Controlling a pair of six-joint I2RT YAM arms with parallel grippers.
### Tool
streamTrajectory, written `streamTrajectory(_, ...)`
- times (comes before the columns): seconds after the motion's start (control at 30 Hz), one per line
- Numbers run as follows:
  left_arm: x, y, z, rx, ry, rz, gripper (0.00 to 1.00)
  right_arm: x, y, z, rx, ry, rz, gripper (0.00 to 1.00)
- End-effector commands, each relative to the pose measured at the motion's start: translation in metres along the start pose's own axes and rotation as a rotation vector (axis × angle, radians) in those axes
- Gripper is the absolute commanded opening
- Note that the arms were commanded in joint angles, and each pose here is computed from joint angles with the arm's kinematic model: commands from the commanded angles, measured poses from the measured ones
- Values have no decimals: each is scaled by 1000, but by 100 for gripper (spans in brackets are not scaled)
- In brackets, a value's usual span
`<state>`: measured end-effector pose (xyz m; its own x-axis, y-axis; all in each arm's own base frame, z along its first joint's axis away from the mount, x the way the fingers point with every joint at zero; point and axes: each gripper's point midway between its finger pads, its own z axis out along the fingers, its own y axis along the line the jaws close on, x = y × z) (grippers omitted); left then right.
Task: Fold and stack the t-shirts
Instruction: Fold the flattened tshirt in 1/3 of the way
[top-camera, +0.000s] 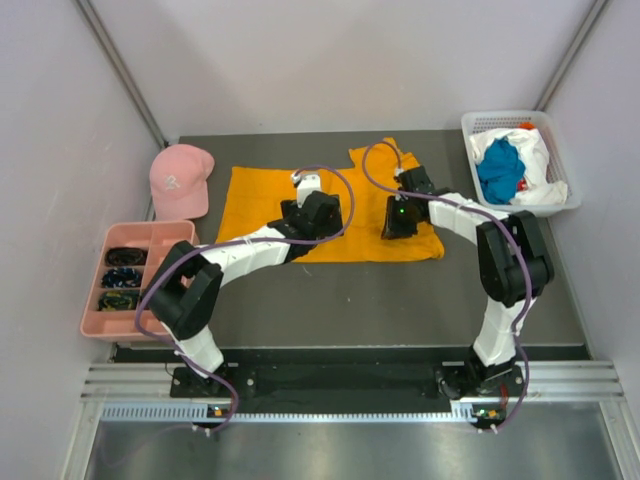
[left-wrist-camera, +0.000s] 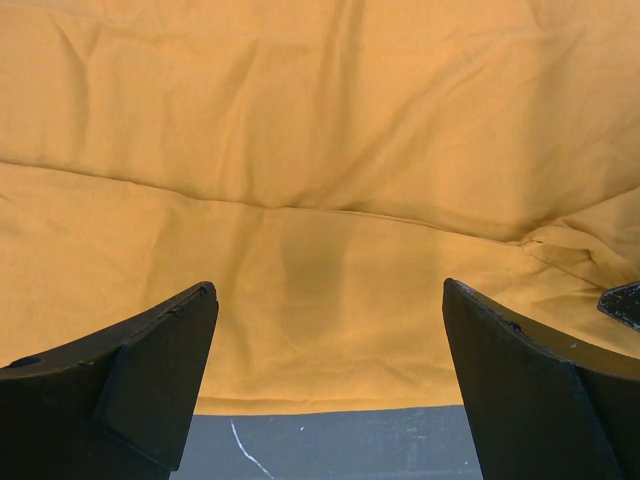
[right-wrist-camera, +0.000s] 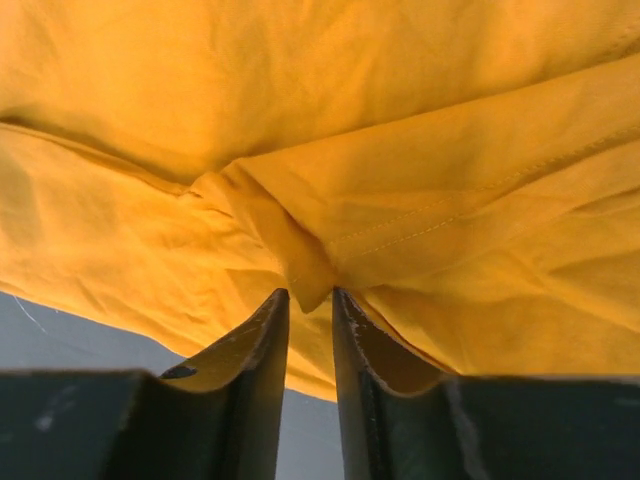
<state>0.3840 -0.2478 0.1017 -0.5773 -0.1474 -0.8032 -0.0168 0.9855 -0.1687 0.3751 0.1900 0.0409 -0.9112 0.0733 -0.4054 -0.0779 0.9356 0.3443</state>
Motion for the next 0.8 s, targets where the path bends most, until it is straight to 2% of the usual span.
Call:
streamTrajectory(0.0,-18,-5,-9,23,-33,-18,99,-14,18,4,-42,-29,-29,18)
streamTrajectory(0.03,-16,-4,-9,21,-30,-17,99,-13,18,4,-41,-28,-29,11)
streamTrajectory(0.17,-12,-4,-7,22,-21,-16,99,-16,18,4,-39,-30,-32,0)
streamTrajectory(0.47,-6,-1,-7,20,-9,-14,99,-42,26,-5,-27,-64,-68,0)
streamTrajectory(0.67,-3,3,-9,12,-8,-14,99,-62,29,5,-10,-66,-90,0)
streamTrajectory(0.77,-2,7,-11,1,-9,-13,99,-71,28,16,1,-60,-102,7)
